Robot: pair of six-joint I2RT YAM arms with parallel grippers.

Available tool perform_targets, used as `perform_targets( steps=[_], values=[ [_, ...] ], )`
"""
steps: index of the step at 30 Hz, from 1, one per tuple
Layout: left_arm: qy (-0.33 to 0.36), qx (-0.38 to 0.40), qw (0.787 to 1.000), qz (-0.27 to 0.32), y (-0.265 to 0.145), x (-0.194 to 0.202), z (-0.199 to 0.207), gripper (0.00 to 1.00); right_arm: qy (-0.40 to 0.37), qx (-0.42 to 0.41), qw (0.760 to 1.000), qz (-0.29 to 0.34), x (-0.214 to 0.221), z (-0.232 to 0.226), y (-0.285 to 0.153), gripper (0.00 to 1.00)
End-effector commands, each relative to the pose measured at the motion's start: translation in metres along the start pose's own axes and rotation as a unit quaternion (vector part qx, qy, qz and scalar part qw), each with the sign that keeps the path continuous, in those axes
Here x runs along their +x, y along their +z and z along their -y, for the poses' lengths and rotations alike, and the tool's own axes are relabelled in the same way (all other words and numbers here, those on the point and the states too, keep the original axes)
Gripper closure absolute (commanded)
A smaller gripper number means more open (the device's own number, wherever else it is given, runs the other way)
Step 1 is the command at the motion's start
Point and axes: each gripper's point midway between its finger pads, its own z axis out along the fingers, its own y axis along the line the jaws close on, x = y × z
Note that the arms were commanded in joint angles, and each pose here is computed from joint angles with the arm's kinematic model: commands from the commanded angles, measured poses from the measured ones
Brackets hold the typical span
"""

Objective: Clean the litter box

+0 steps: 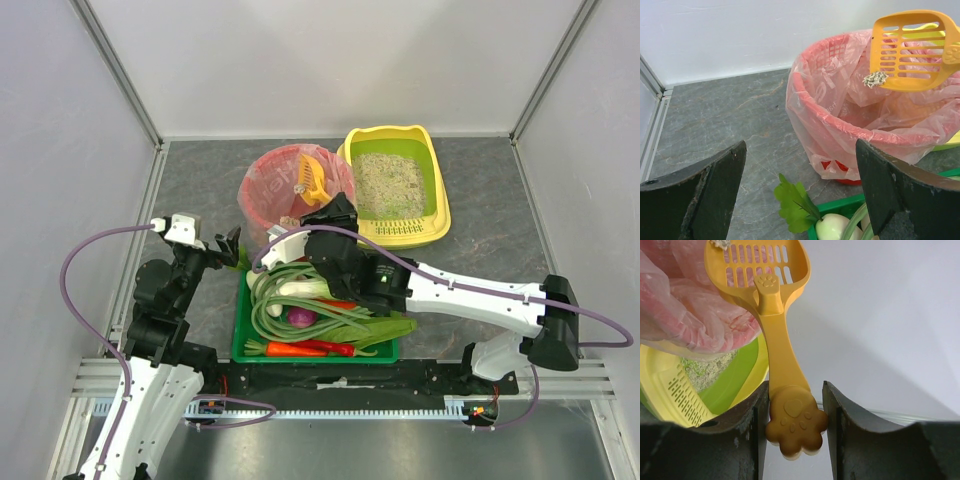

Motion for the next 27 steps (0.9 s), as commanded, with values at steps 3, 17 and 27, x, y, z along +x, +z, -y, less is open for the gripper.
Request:
perform_targets(
  steps=[3, 17, 27],
  values=[
    [-0.004, -0.011, 0.999, 0.033, -0.004, -0.025, -0.004, 0.04, -0.018, 0.023, 0.999, 0.019, -0.003, 0.028, -0.01, 1.0],
    [-0.028, -0.037, 0.998, 0.032, -0.005, -0.025, -0.011, 0.03, 0.235, 0.061, 0.966, 0.086, 0.006, 0.068, -0.027, 1.0],
    [-0.038, -0.047, 0.998, 0.028, -0.004, -0.023, -0.014, 0.02, 0.474, 0.125, 0.87, 0.046, 0.106, 0.079, 0.003, 1.0]
  ],
)
